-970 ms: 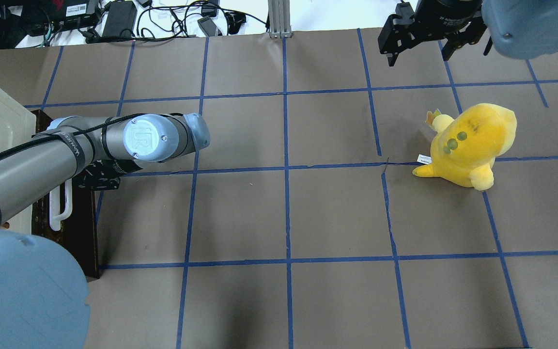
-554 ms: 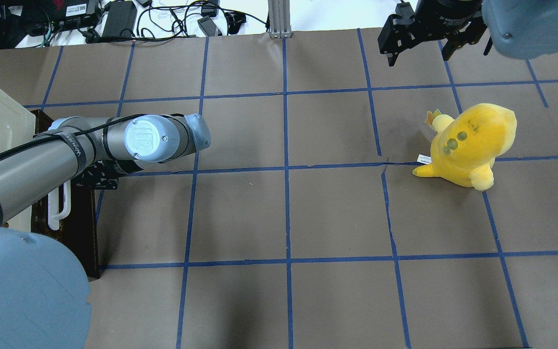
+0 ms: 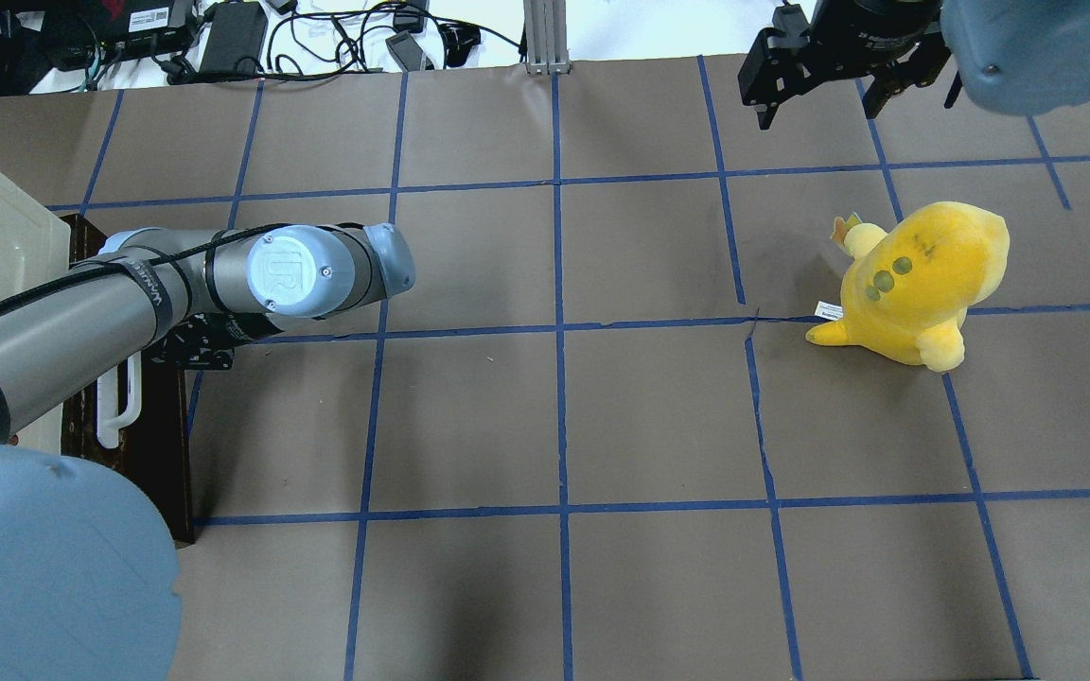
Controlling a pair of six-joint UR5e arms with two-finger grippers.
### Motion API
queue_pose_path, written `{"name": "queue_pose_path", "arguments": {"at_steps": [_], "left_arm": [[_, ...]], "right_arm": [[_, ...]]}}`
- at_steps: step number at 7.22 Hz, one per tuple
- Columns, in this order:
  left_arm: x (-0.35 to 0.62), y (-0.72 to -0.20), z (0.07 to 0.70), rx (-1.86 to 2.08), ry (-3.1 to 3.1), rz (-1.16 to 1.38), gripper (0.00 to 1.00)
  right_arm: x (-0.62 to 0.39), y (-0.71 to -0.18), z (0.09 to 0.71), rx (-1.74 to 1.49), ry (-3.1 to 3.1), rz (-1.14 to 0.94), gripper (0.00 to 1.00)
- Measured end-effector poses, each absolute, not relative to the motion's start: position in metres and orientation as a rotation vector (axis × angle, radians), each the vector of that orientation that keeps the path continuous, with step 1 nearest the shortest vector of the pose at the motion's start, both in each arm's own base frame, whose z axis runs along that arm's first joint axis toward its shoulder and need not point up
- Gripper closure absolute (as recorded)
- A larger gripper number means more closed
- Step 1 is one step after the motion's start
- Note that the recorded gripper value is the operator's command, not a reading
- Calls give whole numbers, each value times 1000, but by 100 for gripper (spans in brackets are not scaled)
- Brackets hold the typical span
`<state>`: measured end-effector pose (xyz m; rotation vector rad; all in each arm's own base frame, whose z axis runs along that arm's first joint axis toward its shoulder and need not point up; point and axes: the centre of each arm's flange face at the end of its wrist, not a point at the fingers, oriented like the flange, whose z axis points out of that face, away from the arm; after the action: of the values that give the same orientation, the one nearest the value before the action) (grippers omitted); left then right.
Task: Pull drawer sideways
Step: 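Pull the handle with the left gripper away from the cabinet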
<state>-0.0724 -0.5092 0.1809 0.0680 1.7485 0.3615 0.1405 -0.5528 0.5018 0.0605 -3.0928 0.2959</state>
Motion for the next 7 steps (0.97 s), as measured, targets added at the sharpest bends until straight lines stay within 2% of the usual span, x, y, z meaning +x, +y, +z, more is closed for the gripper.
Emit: {"name": "queue_pose_path", "arguments": {"at_steps": [7], "left_arm": [[-95, -507, 181, 109, 1743, 330, 78]], "right_arm": [[141, -553, 502, 60, -3093, 296, 0]]}}
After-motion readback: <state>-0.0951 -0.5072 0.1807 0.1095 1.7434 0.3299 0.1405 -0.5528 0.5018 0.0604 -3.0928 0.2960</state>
